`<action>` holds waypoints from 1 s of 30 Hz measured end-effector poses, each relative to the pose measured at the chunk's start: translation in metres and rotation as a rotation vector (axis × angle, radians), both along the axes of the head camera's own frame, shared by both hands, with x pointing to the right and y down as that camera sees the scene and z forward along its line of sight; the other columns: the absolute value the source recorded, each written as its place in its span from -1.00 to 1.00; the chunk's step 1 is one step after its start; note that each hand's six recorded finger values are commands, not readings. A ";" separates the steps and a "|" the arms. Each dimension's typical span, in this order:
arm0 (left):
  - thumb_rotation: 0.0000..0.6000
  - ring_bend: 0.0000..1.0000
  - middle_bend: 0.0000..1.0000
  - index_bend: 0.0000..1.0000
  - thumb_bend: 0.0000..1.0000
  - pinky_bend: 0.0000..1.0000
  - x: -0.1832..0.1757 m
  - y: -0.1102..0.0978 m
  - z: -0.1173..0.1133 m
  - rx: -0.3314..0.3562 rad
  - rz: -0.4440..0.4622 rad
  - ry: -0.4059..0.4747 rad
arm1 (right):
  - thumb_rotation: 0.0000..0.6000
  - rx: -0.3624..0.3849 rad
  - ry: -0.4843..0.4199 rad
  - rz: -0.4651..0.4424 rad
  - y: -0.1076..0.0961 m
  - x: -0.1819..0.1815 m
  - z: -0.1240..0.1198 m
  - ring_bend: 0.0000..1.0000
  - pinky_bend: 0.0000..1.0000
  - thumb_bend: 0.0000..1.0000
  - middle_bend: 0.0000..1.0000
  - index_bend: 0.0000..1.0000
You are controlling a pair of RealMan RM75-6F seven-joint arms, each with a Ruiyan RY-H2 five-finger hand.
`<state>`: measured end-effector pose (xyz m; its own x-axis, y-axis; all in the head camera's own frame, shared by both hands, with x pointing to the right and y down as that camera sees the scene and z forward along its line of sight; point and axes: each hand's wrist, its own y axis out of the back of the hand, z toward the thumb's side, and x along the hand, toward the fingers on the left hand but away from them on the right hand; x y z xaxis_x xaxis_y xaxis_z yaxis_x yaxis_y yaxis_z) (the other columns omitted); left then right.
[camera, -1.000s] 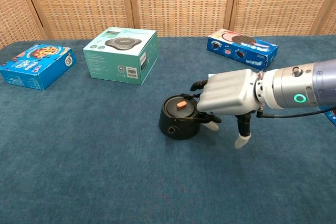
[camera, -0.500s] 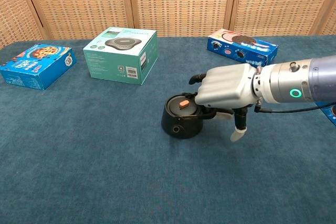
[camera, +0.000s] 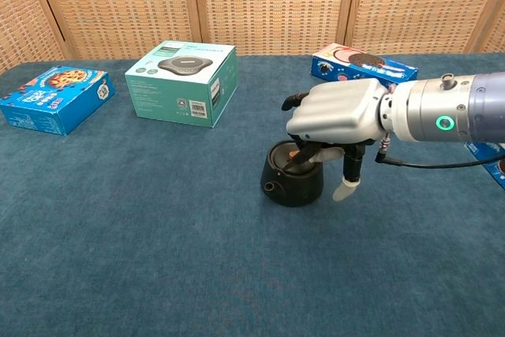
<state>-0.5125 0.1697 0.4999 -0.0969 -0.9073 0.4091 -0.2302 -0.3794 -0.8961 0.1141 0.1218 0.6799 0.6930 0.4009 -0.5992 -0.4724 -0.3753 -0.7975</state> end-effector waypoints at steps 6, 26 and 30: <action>1.00 -1.00 -1.00 -1.00 -1.00 -1.00 -0.001 0.000 -0.001 0.000 -0.001 0.006 | 0.18 -0.036 -0.035 0.093 -0.010 0.001 -0.014 0.90 -0.67 -1.00 1.00 1.00; 1.00 -1.00 -1.00 -1.00 -1.00 -1.00 0.001 0.001 -0.002 -0.001 0.009 0.014 | -1.00 -0.109 0.004 0.393 -0.020 0.014 -0.048 0.97 -0.67 -0.75 1.00 1.00; 1.00 -1.00 -1.00 -1.00 -1.00 -1.00 0.001 0.001 -0.002 0.003 0.008 0.015 | -0.37 -0.128 -0.021 0.411 -0.018 0.005 -0.057 0.98 -0.67 0.23 1.00 1.00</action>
